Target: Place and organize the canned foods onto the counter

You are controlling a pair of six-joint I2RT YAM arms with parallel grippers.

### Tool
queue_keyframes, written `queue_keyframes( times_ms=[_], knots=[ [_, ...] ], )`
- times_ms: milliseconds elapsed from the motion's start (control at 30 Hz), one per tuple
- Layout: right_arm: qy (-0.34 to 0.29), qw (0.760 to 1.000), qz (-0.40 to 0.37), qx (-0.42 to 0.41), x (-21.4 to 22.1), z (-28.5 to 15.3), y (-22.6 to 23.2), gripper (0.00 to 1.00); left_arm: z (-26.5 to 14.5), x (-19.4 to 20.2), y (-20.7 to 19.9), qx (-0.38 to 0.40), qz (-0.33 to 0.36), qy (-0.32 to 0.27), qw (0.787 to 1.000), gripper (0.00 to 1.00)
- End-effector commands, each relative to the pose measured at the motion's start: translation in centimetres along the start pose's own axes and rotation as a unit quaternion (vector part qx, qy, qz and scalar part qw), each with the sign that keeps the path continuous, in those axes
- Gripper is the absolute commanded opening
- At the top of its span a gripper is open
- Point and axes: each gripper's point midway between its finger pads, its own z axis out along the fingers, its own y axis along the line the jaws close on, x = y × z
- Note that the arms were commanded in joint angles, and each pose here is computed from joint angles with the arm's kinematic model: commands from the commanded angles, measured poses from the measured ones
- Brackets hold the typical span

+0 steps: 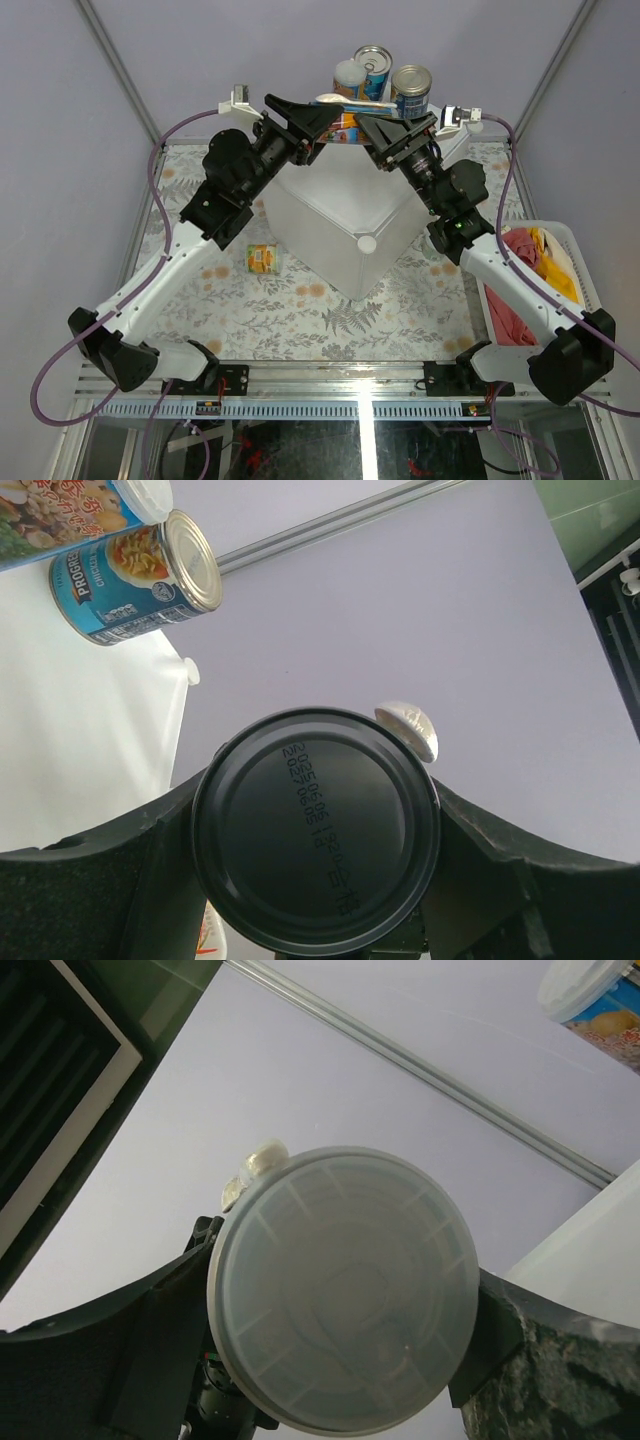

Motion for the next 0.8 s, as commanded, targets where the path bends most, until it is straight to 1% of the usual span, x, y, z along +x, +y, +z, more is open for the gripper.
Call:
queue_keyframes(
  times_ms=[0,200,400,533,667,767],
  knots=[
    [-0.044,0.997,-0.034,-0.056,-2.3,0.7,4.6,0.83,-2.6,-2.6,-8.4,0.134,-0.003,-0.044,0.990,0.00],
    [-0.037,0.997,-0.054,-0.050,-2.1,0.9,4.4,0.74,-3.0,-2.3,-7.7,0.119,0.010,-0.037,0.992,0.00],
    [-0.035,0.996,-0.066,-0.049,-2.1,1.4,4.3,0.68,-3.1,-1.3,-6.7,0.104,0.011,-0.010,0.994,0.00],
    [-0.035,0.995,-0.073,-0.053,-2.3,1.6,4.5,0.61,-3.5,-0.6,-5.8,0.101,0.005,0.003,0.995,0.00],
    [-0.037,0.995,-0.080,-0.055,-2.4,1.7,4.5,0.54,-4.0,-0.3,-5.3,0.101,0.001,0.008,0.995,0.07],
    [-0.040,0.994,-0.087,-0.055,-2.6,1.6,4.5,0.48,-4.2,0.2,-4.8,0.100,0.001,0.016,0.995,0.16]
  ],
)
